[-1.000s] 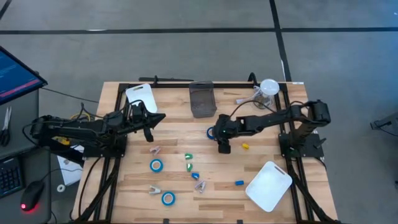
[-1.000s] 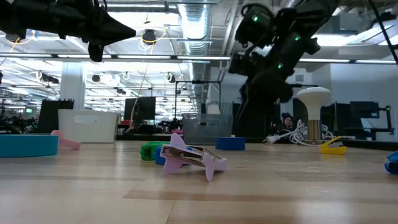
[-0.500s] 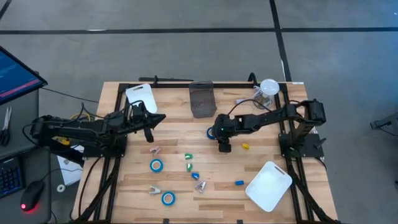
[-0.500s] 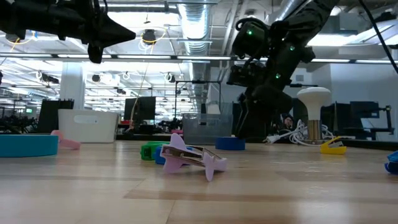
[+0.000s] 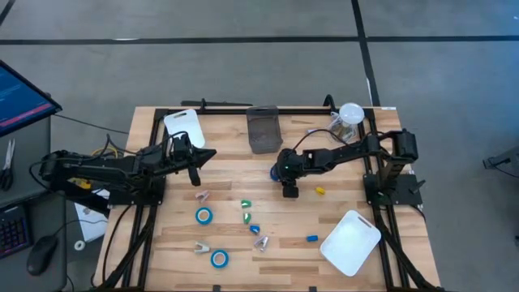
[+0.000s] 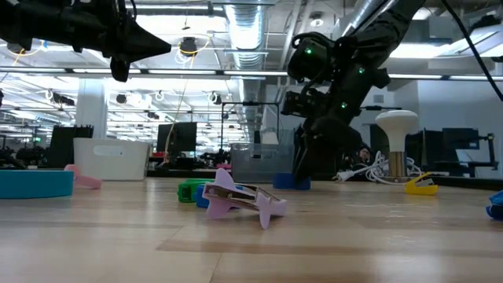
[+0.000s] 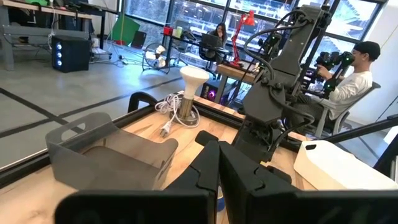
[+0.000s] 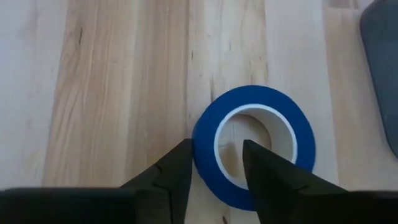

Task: Pick and place Stapler, Stapler remover, tape
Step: Put the blue tape into the bottom white bin

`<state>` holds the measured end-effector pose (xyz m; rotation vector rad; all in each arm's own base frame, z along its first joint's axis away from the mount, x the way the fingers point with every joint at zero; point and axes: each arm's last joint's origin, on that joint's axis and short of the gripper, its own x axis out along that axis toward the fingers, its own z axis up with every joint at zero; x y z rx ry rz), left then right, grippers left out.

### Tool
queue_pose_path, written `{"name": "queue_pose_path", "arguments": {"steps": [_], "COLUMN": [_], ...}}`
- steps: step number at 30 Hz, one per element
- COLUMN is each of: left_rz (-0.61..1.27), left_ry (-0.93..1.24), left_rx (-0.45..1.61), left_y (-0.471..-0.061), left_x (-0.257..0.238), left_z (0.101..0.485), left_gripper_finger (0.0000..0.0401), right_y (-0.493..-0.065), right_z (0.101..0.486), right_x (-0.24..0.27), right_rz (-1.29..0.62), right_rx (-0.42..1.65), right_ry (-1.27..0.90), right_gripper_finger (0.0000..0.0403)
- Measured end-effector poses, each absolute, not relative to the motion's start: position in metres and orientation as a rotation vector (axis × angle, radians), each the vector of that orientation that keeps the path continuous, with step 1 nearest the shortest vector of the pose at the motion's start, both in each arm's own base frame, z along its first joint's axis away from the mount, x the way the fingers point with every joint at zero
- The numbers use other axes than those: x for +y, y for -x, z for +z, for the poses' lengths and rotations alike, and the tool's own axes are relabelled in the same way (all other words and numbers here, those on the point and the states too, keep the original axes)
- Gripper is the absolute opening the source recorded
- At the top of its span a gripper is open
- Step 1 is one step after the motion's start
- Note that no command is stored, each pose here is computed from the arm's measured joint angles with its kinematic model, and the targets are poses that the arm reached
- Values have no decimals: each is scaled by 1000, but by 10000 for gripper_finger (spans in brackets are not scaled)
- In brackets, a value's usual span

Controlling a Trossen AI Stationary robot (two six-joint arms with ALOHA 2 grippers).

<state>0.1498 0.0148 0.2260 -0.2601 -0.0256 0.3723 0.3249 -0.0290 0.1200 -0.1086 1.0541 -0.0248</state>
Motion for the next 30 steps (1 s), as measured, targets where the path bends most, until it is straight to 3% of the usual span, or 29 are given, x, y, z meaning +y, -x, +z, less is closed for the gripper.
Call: {"name": "queue_pose_path", "arguments": {"steps": [10,18,30], "left_rz": [373,373,373], "left_ry": [260,260,260], "left_rx": [-23,-23,-22], "left_y": [-150,-150,-150], "left_x": [15,15,15], "left_z": [226,226,226], "left_gripper_finger": [3,3,3], "right_y": [-324,-317,-282], "right_z": [121,138,225], "right_x": [-30,-28,-40], "right_rz": [-32,-38,-208], "right_rx": [1053,1027,800], "right_ry": [94,69,-69], "right_gripper_finger": [30,27,27]}}
